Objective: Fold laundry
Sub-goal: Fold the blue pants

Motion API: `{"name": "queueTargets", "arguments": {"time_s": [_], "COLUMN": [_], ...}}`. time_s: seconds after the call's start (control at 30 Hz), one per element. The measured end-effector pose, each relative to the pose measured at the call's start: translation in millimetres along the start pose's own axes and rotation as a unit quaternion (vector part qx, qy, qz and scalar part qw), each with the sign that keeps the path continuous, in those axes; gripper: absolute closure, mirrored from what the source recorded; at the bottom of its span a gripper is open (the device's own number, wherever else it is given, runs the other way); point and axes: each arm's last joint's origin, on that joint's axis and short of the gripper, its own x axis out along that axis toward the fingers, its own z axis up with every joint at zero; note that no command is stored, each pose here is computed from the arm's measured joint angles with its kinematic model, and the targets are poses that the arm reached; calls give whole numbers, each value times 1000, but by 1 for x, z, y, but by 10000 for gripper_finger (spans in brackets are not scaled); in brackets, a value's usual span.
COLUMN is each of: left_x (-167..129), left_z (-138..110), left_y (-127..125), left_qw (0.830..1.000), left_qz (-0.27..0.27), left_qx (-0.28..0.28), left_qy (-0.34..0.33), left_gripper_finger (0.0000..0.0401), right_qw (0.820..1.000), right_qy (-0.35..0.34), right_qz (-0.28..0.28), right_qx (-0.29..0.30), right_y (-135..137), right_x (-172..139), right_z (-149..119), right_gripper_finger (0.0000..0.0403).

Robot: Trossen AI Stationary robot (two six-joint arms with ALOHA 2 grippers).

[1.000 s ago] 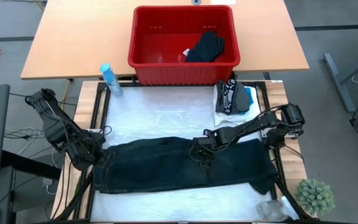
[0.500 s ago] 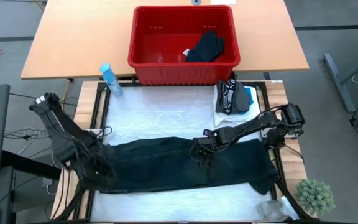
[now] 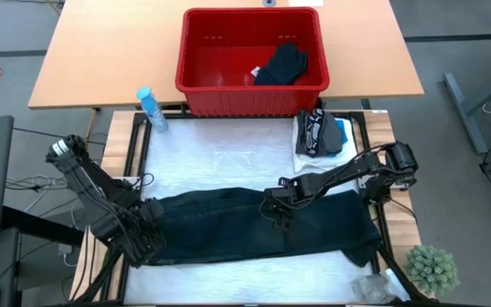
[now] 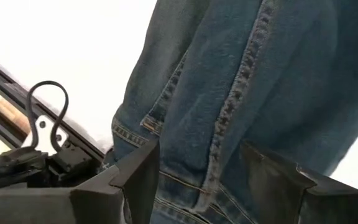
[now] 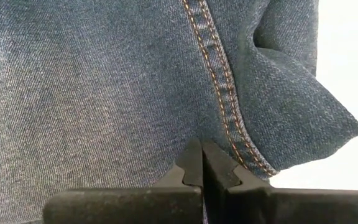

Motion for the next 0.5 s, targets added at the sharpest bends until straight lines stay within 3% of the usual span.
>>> {"name": "queueTargets", "arguments": {"time_s": [0.27,0.5], "left_x": [25,35], "left_z": [-8,2], "left_y": [-1,8], "left_qw": [999,998], "left_qz": [7,53], "left_qx": [26,19], "left_qy": [26,24], "left_gripper_finger": [215,310], "right_qw": [1000,1000], "right_qy": [0,0], "right_qz": [0,0], "right_qx": [-4,-5], "right_y": [0,0], "right_x": [0,0], "right_z": [0,0], "right_gripper_finger": [385,384]}}
